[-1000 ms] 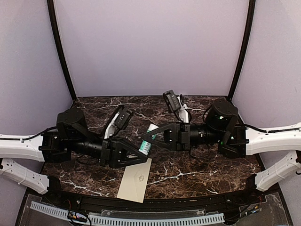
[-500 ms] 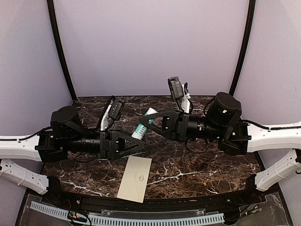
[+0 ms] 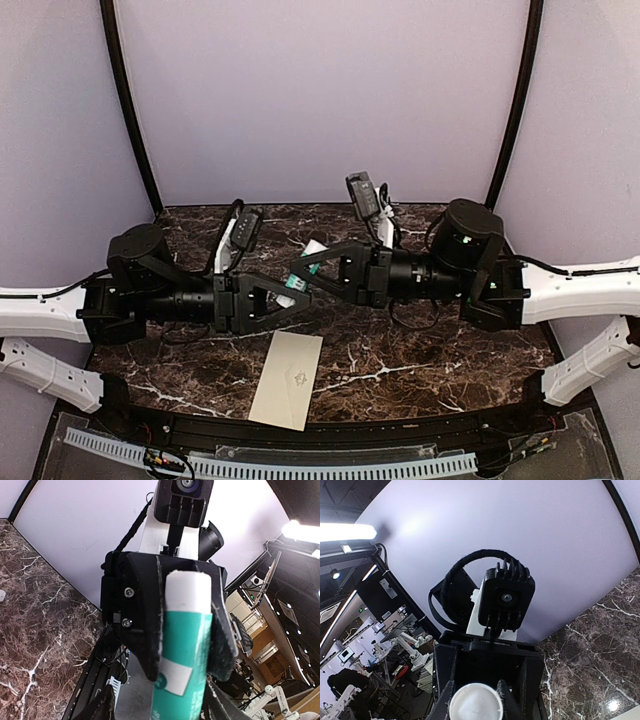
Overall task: Place the letter into the envelope and seal it
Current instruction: Screw the solid glue.
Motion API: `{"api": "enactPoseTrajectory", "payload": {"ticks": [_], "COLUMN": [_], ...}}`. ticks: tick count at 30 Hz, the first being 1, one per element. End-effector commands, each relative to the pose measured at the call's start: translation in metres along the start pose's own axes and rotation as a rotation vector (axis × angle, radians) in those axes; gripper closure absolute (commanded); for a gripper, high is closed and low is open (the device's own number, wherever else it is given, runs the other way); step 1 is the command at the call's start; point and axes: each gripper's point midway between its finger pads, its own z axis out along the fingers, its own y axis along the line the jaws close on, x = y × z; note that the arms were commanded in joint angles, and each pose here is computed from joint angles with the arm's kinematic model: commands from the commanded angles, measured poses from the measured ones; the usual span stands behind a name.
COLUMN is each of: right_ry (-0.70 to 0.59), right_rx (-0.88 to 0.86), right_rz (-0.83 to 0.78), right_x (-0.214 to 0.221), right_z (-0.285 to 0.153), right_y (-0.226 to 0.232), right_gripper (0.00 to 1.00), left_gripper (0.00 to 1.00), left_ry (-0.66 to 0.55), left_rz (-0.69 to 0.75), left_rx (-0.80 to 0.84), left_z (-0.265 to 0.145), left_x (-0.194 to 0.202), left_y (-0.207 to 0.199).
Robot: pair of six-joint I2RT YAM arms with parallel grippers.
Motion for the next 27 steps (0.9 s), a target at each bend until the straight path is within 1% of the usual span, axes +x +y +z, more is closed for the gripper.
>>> {"api": "enactPoseTrajectory", "payload": {"ticks": [1,2,4,9,10,15,16,17,19,20,21,22,25,27], "right_ry": [-0.017,-0.012,-0.003,0.015,0.02,0.028,0.029,0.03,0.027,0.025,0.024,0.022,0.015,0.016], "right_rx": [-0.055,-0.06,-0.062,-0.067,-0.065,-0.059,-0.059,-0.058,-0.05,-0.042,-0.033,-0.021,0.054,0.15], "right_rz": [-0.029,-0.028,-0.026,-0.022,-0.021,-0.02,-0.021,-0.02,-0.02,-0.021,-0.021,-0.021,-0.026,-0.022], "right_x": [-0.011,-0.01,-0.008,-0.005,-0.004,-0.003,-0.003,-0.003,-0.003,-0.004,-0.004,-0.005,-0.007,-0.008], "right_z": [0.005,0.005,0.006,0.009,0.009,0.01,0.01,0.01,0.01,0.009,0.008,0.007,0.002,-0.007], "right_y": [0.017,0.017,0.017,0.018,0.017,0.015,0.016,0.015,0.015,0.014,0.013,0.012,0.002,-0.012], "right_gripper": [1.0,1.0,1.0,1.0,1.0,1.0,1.0,1.0,1.0,0.99,0.94,0.85,0.52,0.36], "left_gripper": [0.45,0.47,0.55,0.62,0.66,0.75,0.8,0.82,0.94,0.95,0.98,0.99,1.0,1.0], "left_ry": [-0.08,-0.079,-0.076,-0.055,-0.047,-0.031,-0.029,-0.028,-0.023,-0.02,-0.021,-0.017,-0.002,0.019], "left_rz": [0.014,0.011,0.012,0.007,0.005,0.002,0.002,0.001,-0.004,-0.008,-0.011,-0.017,-0.029,-0.027], "left_rx": [0.041,0.043,0.047,0.043,0.045,0.042,0.039,0.036,0.027,0.019,0.011,-0.005,-0.06,-0.107], "left_z": [-0.011,-0.012,-0.012,-0.011,-0.01,-0.008,-0.008,-0.008,-0.008,-0.008,-0.009,-0.009,-0.015,-0.02], "left_x": [-0.021,-0.021,-0.022,-0.019,-0.018,-0.016,-0.016,-0.016,-0.015,-0.015,-0.015,-0.015,-0.019,-0.022], "left_y": [-0.015,-0.015,-0.016,-0.014,-0.013,-0.012,-0.011,-0.011,-0.008,-0.006,-0.004,0.0,0.013,0.025]}}
